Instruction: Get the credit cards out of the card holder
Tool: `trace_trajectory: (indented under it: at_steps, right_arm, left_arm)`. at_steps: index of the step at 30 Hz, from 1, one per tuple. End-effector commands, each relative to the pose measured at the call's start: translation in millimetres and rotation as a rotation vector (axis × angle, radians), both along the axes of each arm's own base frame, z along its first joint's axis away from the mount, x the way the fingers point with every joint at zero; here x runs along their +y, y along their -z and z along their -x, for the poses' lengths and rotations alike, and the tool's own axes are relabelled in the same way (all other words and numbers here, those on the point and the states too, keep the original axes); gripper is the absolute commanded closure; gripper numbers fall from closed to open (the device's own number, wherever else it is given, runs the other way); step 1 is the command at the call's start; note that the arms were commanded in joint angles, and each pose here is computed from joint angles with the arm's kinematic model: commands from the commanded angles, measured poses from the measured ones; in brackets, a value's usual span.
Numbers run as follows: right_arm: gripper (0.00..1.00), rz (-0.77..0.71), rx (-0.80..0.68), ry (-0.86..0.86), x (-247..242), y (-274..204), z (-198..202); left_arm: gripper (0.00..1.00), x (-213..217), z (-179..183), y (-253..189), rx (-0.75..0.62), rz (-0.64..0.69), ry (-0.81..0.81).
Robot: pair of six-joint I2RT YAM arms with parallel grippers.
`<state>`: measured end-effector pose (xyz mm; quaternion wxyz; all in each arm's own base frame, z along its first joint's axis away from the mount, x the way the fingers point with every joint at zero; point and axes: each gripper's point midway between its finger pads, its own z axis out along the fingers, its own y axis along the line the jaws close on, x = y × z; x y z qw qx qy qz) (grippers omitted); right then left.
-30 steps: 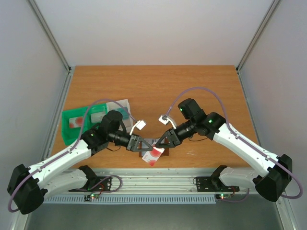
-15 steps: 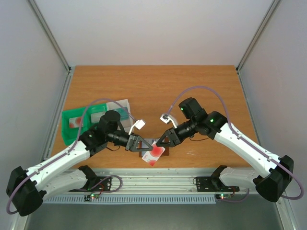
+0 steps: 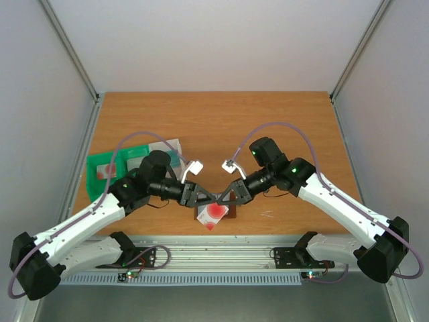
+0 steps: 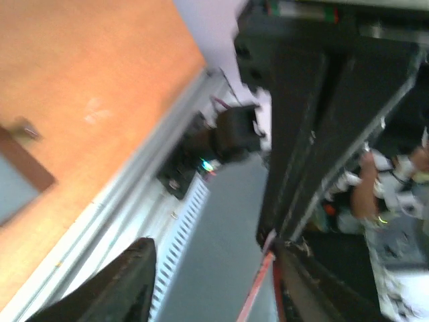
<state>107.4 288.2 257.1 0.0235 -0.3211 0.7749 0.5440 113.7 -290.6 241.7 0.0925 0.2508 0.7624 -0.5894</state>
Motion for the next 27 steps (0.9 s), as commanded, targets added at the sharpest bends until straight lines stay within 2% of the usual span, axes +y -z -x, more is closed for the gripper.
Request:
trace_trajectory:
  at_steps: [1,3,8,11,15,19,22,27]
  right_arm:
    - [0.99,-0.063,-0.032,0.117,8.6,-18.2,-17.2]
    - [0.99,-0.079,-0.037,0.216,12.8,-24.2,-33.8]
    - [0.99,-0.040,-0.073,0.530,4.7,-23.2,-85.1]
    - [0.99,-0.125,-0.051,0.677,1.2,-36.1,-108.3]
    - [0.99,-0.238,-0.001,0.713,8.2,-51.9,-117.5]
    - [0.99,-0.239,0.014,0.766,2.1,-45.5,-121.1]
    - [0.99,-0.300,0.031,0.777,1.2,-52.3,-120.7]
    - [0.99,-0.338,0.086,0.761,6.4,-53.3,-120.1]
  left_arm:
    - [0.38,21.5,-55.9,-3.8,-0.144,-0.183,-0.343]
    - [0.32,30.7,-67.4,-11.3,-0.153,-0.207,-0.435]
    - [0.31,63.3,-88.4,-13.3,-0.094,-0.281,-0.673]
    - [0.31,57.3,-88.0,-24.2,-0.048,-0.179,-0.654]
    - [0.31,59.0,-92.3,-35.1,0.006,-0.063,-0.691]
    - [0.30,63.6,-94.4,-46.9,0.047,0.047,-0.745]
    - [0.30,61.4,-93.2,-47.1,0.075,0.097,-0.741]
    - [0.37,56.5,-96.1,-51.2,0.106,0.182,-0.735]
